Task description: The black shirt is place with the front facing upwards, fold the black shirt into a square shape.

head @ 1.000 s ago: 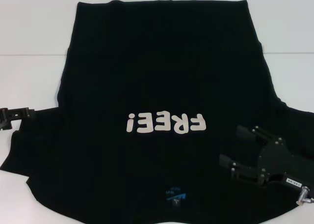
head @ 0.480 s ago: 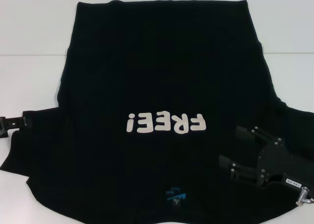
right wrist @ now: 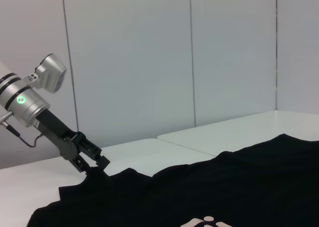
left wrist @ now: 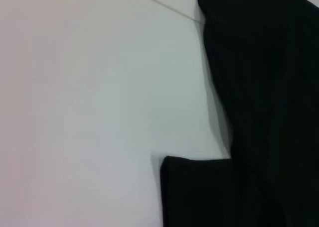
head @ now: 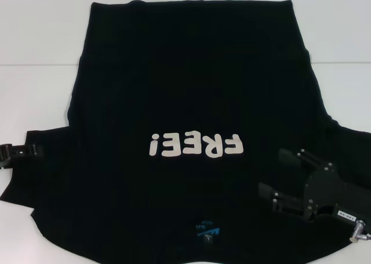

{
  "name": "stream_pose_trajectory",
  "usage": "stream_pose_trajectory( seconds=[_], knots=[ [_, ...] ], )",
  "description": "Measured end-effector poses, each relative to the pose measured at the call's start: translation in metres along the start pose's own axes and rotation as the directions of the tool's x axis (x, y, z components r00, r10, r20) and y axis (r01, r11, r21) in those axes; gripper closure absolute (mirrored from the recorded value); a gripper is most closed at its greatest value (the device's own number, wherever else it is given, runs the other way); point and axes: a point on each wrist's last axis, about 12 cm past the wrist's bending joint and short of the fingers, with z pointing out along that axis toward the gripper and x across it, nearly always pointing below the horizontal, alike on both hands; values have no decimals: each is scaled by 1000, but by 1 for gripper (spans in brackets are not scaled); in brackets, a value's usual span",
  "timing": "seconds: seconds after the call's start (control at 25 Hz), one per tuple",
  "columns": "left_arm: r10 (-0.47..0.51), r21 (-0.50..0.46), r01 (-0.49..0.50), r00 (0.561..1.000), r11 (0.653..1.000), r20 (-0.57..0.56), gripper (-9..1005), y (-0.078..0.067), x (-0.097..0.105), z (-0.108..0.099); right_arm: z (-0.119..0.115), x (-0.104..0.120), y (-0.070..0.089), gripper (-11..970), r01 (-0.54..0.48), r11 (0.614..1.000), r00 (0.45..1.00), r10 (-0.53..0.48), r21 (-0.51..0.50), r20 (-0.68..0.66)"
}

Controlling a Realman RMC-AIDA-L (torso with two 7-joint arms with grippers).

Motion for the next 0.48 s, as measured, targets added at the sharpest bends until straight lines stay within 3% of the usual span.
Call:
stream_pose_trajectory(
  seconds=[0.48],
  knots=[
    [8,-4,-9,1000,1000,-22,107,-4,-1,2,0,-1,0,28,0,1000,1000,0,-2,5]
  ],
)
